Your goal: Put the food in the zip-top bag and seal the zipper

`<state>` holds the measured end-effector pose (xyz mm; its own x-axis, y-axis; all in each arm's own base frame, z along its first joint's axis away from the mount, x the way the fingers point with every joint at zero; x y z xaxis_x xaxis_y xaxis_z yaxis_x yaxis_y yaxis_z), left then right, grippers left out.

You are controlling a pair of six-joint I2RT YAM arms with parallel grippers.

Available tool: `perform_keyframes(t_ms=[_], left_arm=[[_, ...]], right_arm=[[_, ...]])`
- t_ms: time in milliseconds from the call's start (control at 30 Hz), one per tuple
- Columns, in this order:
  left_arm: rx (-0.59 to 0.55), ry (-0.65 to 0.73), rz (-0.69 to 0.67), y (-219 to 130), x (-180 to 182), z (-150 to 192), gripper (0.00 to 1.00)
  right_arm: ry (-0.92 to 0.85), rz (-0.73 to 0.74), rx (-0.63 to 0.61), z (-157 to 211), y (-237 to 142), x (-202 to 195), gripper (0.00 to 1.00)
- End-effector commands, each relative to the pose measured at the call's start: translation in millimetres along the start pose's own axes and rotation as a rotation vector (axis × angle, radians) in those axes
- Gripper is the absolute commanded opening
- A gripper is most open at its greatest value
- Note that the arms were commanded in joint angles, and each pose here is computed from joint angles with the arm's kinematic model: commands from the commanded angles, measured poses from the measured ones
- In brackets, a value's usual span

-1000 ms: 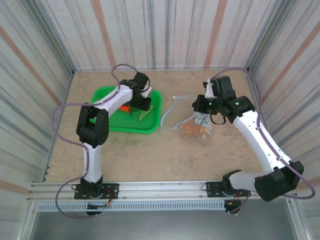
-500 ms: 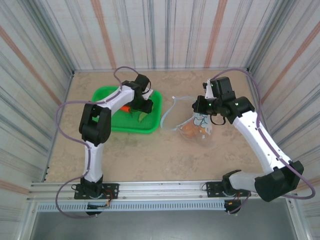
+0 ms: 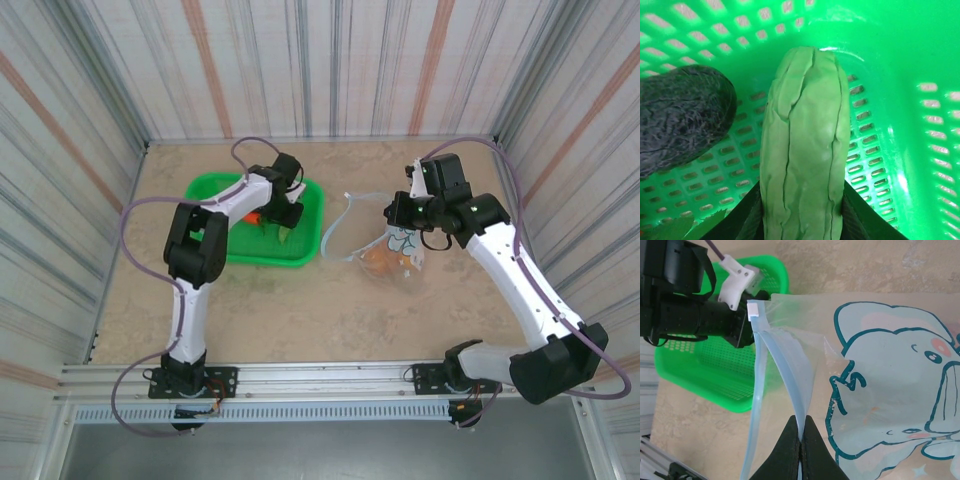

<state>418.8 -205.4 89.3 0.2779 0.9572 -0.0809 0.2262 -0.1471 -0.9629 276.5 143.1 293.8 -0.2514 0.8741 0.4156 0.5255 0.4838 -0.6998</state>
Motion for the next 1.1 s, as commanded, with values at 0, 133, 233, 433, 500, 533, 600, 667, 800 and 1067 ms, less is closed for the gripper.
perform_keyframes(t_ms=[0,133,233,433,500,533,600,667,800,1067], left_arm=[[-0.052,0.007,0.007,-23,-3,-4,0.32],[-0.108,-0.001,0.032,-49,-6,-7,0.31],[-0.143,-0.015,0.059,-70,-9,-7,0.31],[-0.264,-0.04,0.169,-138,-27,-1,0.31],[-0.3,-0.049,0.243,-164,-41,4,0.31],[-0.314,-0.055,0.287,-174,-49,6,0.3],[-0.338,-0.041,0.373,-193,-71,14,0.31],[-0.344,0.025,0.438,-207,-96,24,0.31],[-0.363,0.166,0.513,-230,-127,46,0.31],[-0.412,0.314,0.634,-226,-161,62,0.31]], right_arm=[[-0.005,-0.007,-0.022,-2,-10,1,0.0],[-0.004,-0.01,-0.023,-1,-10,2,0.0],[-0.004,-0.007,-0.028,-1,-12,2,0.0],[-0.014,0.002,-0.044,-2,-14,0,0.0],[-0.015,-0.003,-0.055,-3,-15,1,0.0],[-0.014,-0.004,-0.059,-3,-15,1,0.0],[-0.01,-0.01,-0.068,-4,-15,2,0.0],[-0.01,-0.022,-0.072,-5,-15,4,0.0],[-0.008,-0.027,-0.077,-5,-16,4,0.0],[0.01,-0.059,-0.086,-5,-15,7,0.0]])
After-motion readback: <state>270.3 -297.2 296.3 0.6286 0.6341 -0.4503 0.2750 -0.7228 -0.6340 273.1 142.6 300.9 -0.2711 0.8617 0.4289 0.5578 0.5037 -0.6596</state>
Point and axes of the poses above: each hand's point on the last joint's axis, 136 mm out from that joint toward the fingers, its own y axis out along the fingers, its own x axis along the line the jaws close on, z = x × y, the point moved 5 cm from there along -y, back along the fingers, and after that the axes turned 9 degrees about -y, right-handed, at the moved point
